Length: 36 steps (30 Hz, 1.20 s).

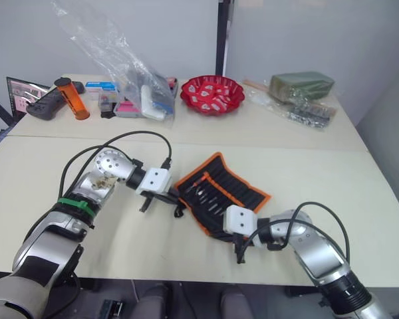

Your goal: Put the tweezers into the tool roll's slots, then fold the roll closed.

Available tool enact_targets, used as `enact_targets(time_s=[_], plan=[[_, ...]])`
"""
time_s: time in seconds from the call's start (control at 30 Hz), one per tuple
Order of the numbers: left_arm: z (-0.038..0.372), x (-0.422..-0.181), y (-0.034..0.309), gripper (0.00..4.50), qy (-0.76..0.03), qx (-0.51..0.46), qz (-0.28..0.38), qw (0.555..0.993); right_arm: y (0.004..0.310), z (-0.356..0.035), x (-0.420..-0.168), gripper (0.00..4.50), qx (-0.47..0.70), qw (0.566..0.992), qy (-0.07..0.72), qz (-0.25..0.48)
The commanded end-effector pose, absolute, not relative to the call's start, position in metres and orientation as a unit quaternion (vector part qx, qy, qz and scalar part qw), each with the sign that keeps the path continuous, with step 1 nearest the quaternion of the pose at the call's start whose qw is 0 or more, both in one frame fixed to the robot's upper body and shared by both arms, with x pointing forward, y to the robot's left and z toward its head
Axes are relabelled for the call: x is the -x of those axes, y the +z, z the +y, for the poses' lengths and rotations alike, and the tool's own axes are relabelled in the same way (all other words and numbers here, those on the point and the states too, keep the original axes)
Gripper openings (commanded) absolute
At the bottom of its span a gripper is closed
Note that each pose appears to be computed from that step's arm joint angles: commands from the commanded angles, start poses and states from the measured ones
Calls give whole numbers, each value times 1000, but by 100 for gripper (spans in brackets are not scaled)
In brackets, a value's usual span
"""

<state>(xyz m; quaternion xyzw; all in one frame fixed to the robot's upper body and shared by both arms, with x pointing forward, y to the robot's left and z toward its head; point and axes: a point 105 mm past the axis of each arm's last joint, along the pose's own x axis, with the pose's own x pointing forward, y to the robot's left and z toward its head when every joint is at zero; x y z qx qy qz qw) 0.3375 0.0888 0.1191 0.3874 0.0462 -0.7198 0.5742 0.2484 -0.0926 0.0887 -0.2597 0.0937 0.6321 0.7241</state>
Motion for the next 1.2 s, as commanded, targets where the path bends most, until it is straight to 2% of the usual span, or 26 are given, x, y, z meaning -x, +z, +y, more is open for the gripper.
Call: enact_targets(time_s=[0.03, 0.13, 0.23, 0.43, 0.63, 0.73, 0.93, 1.2], plan=[[87, -338, 127, 3, -716, -394, 24, 576, 98, -98, -261, 0, 283, 736, 610, 80], [93, -345, 124, 3, -693, -409, 29, 593, 99, -101, -274, 0, 296, 745, 593, 74], [104, -351, 131, 3, -663, -444, 3, 603, 101, -102, -301, 0, 316, 765, 557, 68], [135, -363, 145, 3, -596, -461, 1, 658, 110, -84, -332, 0, 337, 770, 542, 31], [170, -358, 140, 3, -551, -445, 30, 705, 123, -55, -361, 0, 346, 767, 540, -16], [184, -348, 136, 3, -533, -421, 43, 733, 129, -40, -371, 0, 352, 764, 540, -36], [179, -327, 135, 3, -525, -383, 39, 759, 125, -39, -368, 0, 345, 750, 564, -28], [169, -308, 126, 3, -522, -348, 51, 777, 130, -63, -345, 0, 328, 729, 600, -26]])
